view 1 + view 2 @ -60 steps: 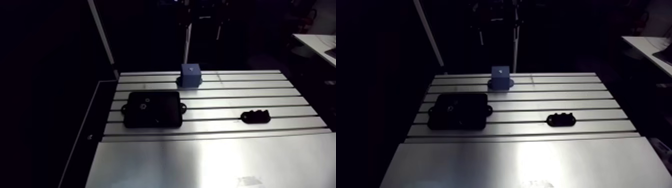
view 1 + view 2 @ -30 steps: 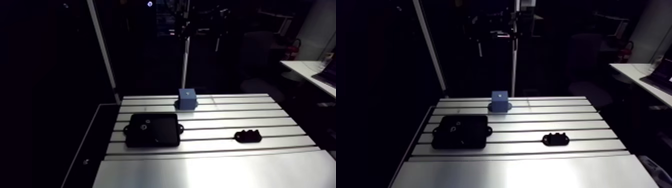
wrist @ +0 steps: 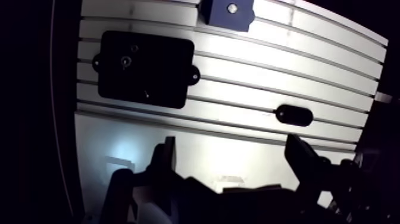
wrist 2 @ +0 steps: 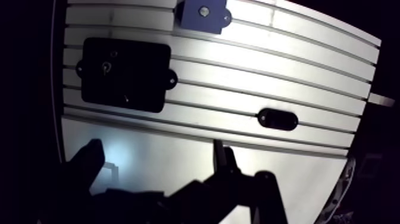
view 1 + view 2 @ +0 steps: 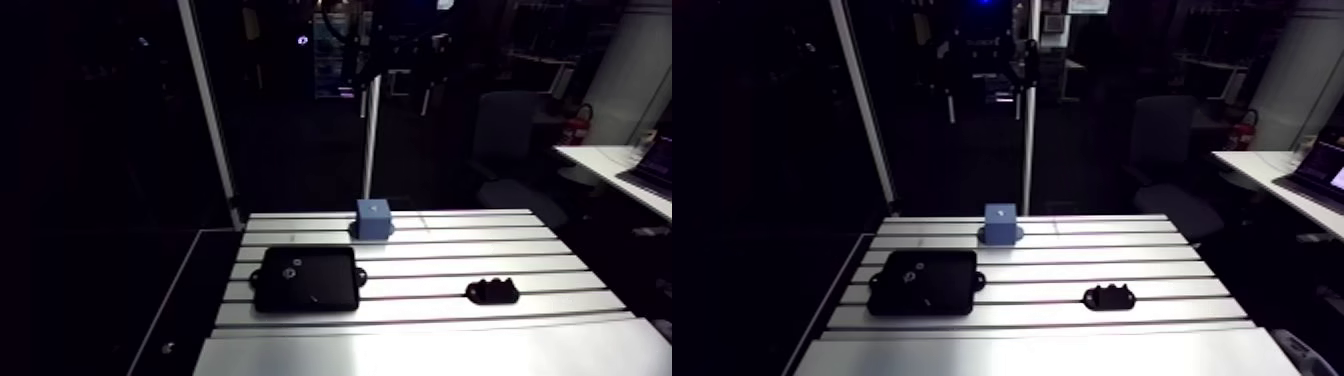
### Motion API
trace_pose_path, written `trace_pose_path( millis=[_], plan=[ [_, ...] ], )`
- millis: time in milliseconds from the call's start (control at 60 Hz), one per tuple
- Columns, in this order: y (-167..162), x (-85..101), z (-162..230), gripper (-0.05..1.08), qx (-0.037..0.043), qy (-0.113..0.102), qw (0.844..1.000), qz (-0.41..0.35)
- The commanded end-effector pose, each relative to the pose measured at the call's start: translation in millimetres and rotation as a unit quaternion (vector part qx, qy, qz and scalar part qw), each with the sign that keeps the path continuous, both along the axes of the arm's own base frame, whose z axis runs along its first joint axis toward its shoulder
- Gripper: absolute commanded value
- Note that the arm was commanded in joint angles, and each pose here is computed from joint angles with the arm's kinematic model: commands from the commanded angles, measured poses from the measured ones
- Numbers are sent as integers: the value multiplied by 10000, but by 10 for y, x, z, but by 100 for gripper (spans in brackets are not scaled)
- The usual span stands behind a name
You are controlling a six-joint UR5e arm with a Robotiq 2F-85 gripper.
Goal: Pick up the M10 bolt and insert it into the hex recess until seated.
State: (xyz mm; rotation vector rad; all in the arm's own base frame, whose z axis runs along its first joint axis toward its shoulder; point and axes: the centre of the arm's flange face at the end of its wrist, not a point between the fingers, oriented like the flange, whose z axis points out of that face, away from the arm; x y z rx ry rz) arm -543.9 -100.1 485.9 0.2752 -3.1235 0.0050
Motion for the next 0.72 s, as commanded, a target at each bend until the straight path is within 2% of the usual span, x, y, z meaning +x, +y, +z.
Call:
trace_pose_path(
  millis=[17,350,433,717],
  plan=[
    [19,15,2,1,128,6,9999,-16],
    [38,33,21,1,148,28,9999,-33],
    [39,42,23,1,112,37,9999,-40],
    [38,42,-7,1,109,9,9999,-38]
  ],
)
